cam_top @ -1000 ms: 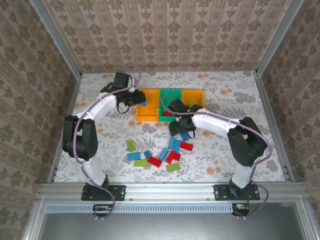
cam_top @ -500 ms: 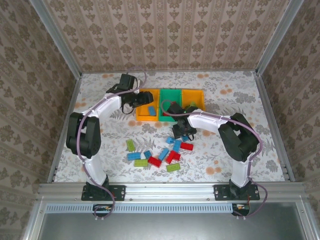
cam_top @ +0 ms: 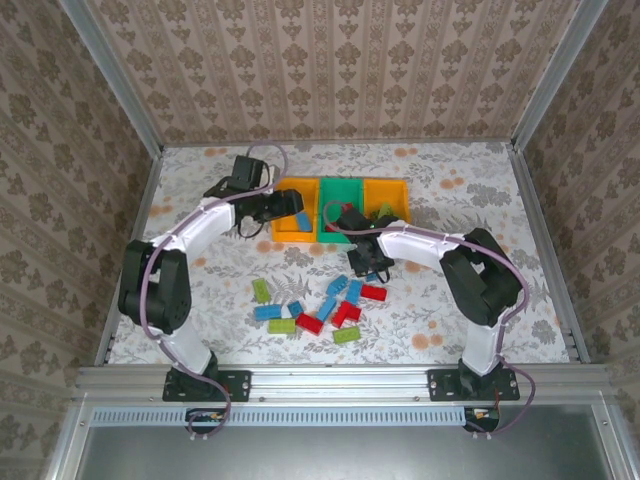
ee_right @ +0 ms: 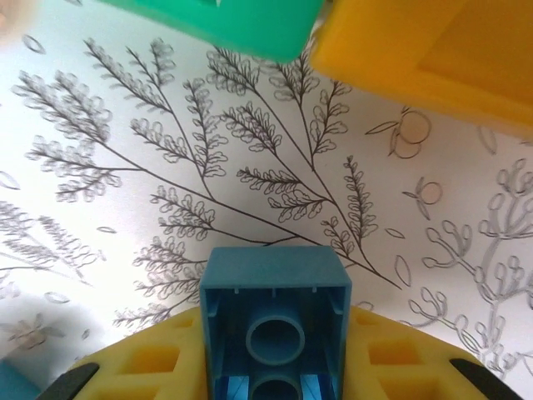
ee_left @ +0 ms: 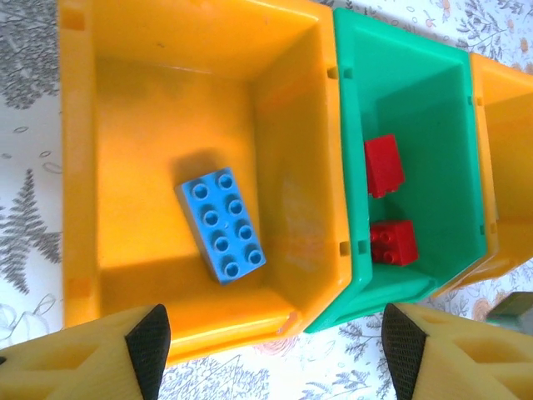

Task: Sort the legos into containers by color

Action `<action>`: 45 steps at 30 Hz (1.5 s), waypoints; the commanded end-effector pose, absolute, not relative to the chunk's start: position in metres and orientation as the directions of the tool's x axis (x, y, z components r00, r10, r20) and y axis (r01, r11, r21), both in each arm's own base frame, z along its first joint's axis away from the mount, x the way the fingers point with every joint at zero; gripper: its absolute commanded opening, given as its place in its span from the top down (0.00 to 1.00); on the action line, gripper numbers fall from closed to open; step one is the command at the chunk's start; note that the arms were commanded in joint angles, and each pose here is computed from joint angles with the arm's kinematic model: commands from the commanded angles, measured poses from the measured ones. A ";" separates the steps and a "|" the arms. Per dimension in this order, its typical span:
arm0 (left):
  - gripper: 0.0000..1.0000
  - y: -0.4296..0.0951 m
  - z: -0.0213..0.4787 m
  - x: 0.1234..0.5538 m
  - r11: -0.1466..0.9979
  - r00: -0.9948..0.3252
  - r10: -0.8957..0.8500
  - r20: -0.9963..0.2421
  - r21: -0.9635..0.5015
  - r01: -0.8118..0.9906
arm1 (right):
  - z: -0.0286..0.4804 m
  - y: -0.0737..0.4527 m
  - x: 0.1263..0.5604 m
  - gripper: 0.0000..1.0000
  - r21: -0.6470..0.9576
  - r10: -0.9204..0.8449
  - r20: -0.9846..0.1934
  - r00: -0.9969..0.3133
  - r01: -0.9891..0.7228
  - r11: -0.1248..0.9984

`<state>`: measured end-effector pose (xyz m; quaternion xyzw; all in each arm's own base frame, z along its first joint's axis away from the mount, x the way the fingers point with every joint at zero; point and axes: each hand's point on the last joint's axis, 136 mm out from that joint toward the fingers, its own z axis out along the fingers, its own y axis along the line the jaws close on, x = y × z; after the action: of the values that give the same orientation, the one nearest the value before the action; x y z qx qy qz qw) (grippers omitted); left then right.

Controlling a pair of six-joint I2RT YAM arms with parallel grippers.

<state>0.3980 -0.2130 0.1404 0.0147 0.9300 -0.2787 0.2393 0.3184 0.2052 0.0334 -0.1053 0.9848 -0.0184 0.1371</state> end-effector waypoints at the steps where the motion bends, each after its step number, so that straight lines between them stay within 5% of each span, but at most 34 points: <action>1: 0.28 -0.200 0.147 0.392 0.857 -0.871 -0.111 -0.479 -0.490 0.160 | 0.083 0.221 0.335 0.73 0.017 -0.185 -0.387 -0.903 -0.207 0.978; 8: 0.23 -0.184 0.138 0.372 0.873 -0.874 -0.094 -0.477 -0.461 0.157 | 0.139 0.287 0.374 0.73 0.317 -0.067 -0.485 -0.872 -0.246 0.916; 16: 0.18 -0.175 0.120 0.338 0.878 -0.890 -0.056 -0.452 -0.447 0.172 | 0.161 0.341 0.430 0.72 0.624 0.132 -0.408 -0.903 -0.171 0.762; 27: 0.13 -0.178 0.101 0.294 0.878 -0.897 0.020 -0.441 -0.421 0.226 | 0.151 0.366 0.478 0.69 0.701 0.231 -0.336 -0.913 -0.079 0.709; 35: 0.12 -0.203 0.109 0.278 0.848 -0.861 0.126 -0.493 -0.396 0.352 | 0.146 0.366 0.486 0.36 0.701 0.241 -0.322 -0.915 -0.059 0.711; 45: 0.12 -0.275 0.109 0.240 0.703 -0.769 0.376 -0.517 -0.381 0.600 | 0.187 0.344 0.471 0.29 0.695 0.250 -0.386 -0.888 -0.102 0.712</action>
<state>0.2432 -0.2551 0.1050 0.2231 0.9162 -0.2633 0.2035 0.4786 0.3559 0.1456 0.0513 0.9067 0.3659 0.2036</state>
